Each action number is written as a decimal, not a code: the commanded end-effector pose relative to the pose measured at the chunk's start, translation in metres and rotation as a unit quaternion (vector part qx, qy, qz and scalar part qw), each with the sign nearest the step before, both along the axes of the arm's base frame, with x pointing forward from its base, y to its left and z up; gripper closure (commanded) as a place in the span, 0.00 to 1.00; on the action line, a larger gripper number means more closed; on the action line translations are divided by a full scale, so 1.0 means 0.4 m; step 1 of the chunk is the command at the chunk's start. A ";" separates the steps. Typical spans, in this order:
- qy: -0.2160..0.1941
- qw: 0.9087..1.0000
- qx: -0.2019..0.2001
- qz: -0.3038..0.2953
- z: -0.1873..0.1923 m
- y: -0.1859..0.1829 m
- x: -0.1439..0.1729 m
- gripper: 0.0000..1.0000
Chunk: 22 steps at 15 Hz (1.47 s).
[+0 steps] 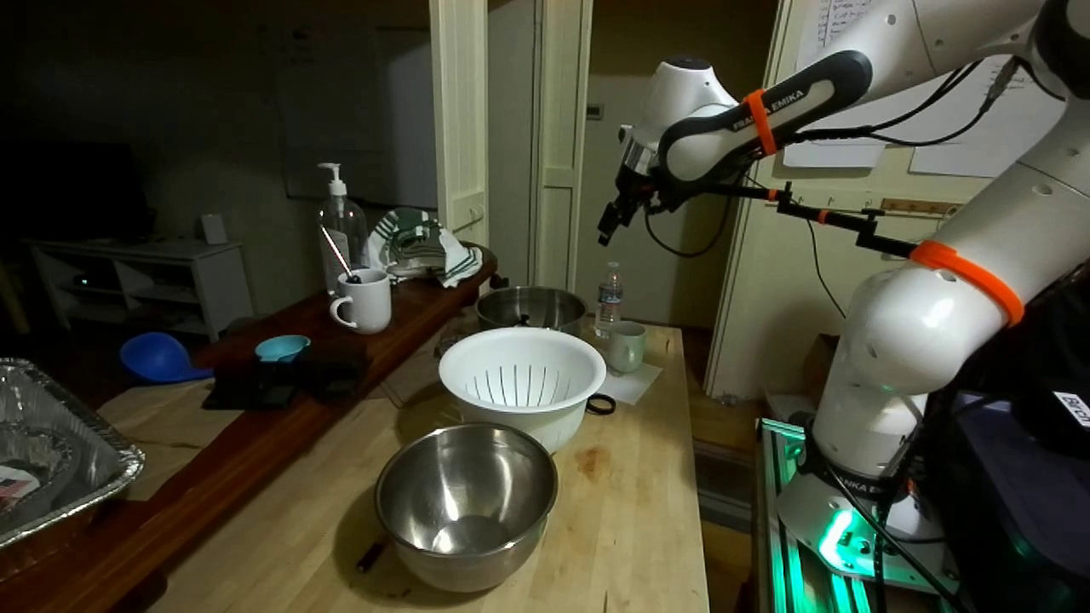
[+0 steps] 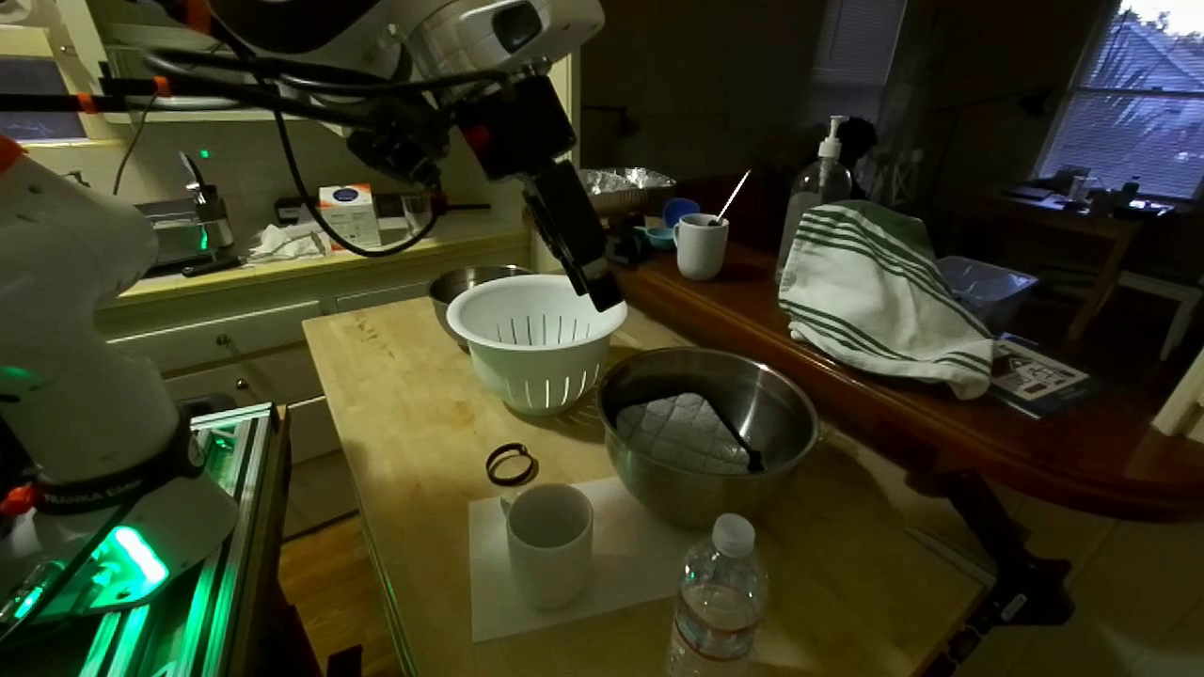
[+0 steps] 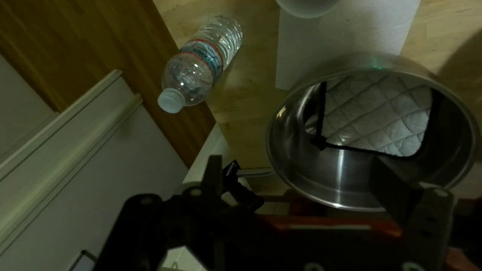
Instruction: Take the white cloth out of the silver bowl on the right and place it in the white colander then take the cutlery out of the bowl on the right and put them in the bowl on the left.
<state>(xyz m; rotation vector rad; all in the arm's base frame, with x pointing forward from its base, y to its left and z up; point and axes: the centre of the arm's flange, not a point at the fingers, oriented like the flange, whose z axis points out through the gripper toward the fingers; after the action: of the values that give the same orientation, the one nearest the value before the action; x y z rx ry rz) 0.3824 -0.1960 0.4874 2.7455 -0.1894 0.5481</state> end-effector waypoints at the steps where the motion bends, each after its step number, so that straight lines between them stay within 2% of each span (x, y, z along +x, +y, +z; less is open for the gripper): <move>1: 0.071 0.996 0.021 0.055 0.001 -0.013 0.110 0.00; 3: 0.110 0.992 -0.001 0.055 -0.005 -0.003 0.126 0.00; 4: 0.073 0.996 0.009 0.050 -0.020 0.012 0.079 0.00; 6: 0.090 0.995 0.005 0.052 -0.017 0.014 0.107 0.00; 11: 0.094 0.994 0.003 0.053 -0.020 0.007 0.115 0.00; 14: 0.062 0.994 0.053 0.069 -0.032 0.010 0.211 0.00; 15: 0.063 0.993 0.070 0.069 -0.033 0.002 0.256 0.00; 18: 0.085 0.989 0.108 0.052 -0.054 -0.024 0.358 0.00; 22: 0.154 0.982 0.105 0.034 -0.149 -0.030 0.444 0.00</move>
<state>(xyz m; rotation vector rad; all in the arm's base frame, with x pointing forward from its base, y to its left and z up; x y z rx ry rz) 0.5207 -0.1982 0.4485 2.9882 -0.0720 0.2684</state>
